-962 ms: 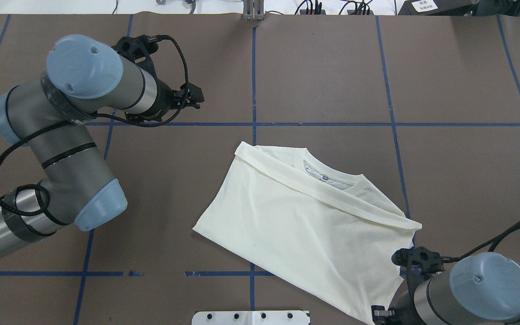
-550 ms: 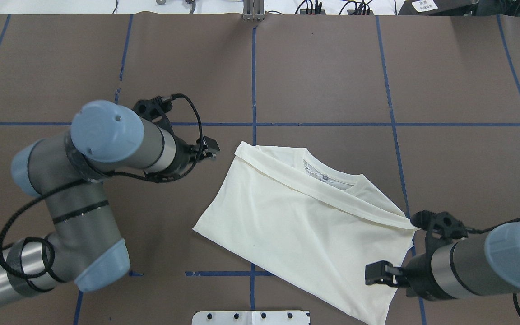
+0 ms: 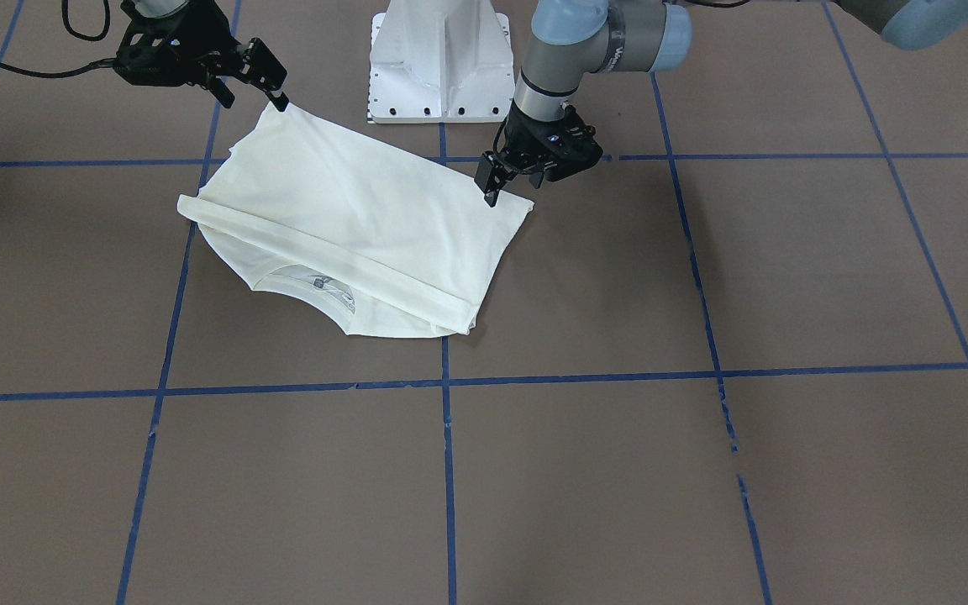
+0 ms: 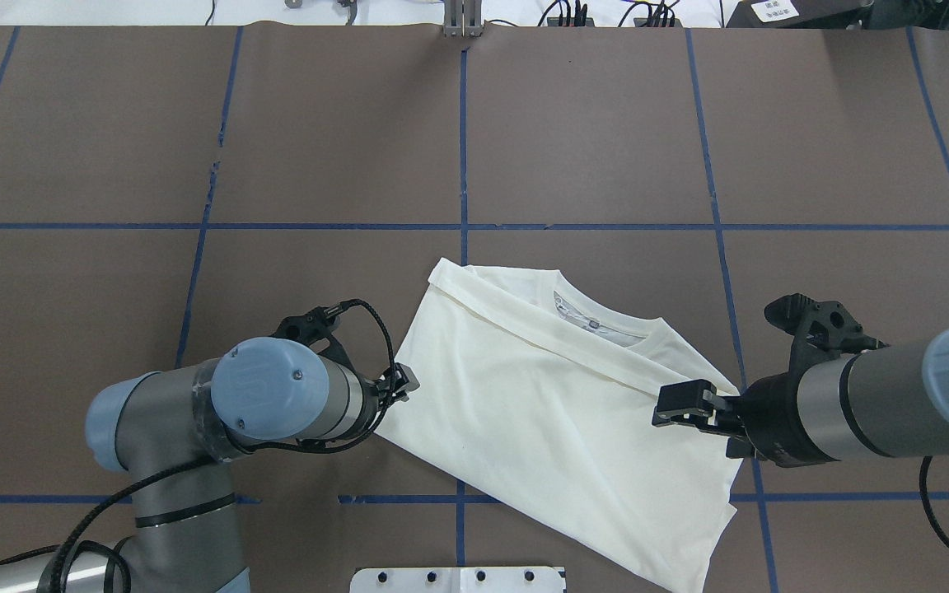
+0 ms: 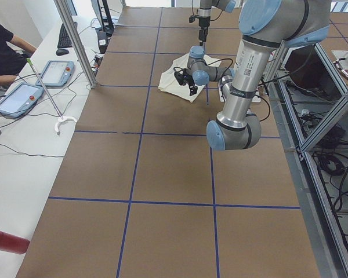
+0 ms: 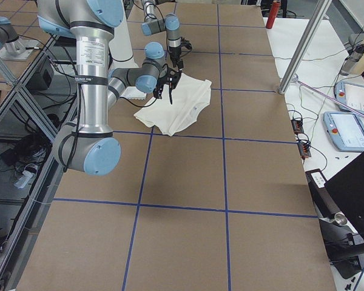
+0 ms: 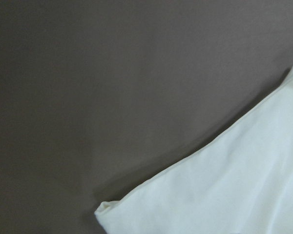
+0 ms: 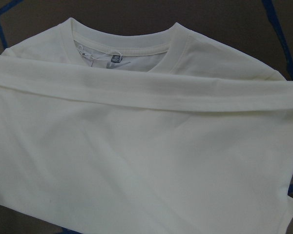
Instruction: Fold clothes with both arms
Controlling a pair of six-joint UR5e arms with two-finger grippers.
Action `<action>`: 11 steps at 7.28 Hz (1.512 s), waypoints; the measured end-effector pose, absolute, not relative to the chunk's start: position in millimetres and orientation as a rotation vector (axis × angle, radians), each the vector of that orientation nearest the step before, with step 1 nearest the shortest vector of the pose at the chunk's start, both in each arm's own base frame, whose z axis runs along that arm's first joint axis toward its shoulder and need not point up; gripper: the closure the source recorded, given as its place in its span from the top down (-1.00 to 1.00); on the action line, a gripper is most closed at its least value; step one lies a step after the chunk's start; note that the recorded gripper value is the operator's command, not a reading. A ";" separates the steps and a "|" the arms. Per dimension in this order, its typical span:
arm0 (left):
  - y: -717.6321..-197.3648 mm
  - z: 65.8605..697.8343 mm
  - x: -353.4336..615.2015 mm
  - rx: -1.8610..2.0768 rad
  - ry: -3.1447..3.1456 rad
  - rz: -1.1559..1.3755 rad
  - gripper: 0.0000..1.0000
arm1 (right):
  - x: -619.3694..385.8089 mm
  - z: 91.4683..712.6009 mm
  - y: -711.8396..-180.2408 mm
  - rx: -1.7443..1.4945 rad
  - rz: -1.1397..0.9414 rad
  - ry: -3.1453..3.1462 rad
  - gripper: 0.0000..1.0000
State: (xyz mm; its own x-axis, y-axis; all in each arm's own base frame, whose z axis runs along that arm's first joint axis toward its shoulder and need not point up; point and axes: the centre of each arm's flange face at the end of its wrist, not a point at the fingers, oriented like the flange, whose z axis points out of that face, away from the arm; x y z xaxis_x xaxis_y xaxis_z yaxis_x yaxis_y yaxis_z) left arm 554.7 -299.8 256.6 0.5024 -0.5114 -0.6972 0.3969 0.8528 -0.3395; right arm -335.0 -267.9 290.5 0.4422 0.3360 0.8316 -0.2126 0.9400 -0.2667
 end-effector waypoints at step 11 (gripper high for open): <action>-307.9 266.0 561.5 -0.095 0.852 -0.565 -1.00 | -335.6 289.0 -277.9 -0.116 0.361 -1.064 1.00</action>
State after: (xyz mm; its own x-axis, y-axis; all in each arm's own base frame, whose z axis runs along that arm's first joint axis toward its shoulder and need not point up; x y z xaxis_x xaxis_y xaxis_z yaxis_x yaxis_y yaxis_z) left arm 561.5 -307.9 266.0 0.5218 -0.5080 -0.6853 0.4339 0.8497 -0.2995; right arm -335.6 -277.9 289.0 0.4328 0.3441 0.8332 -0.2336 0.9355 -0.2650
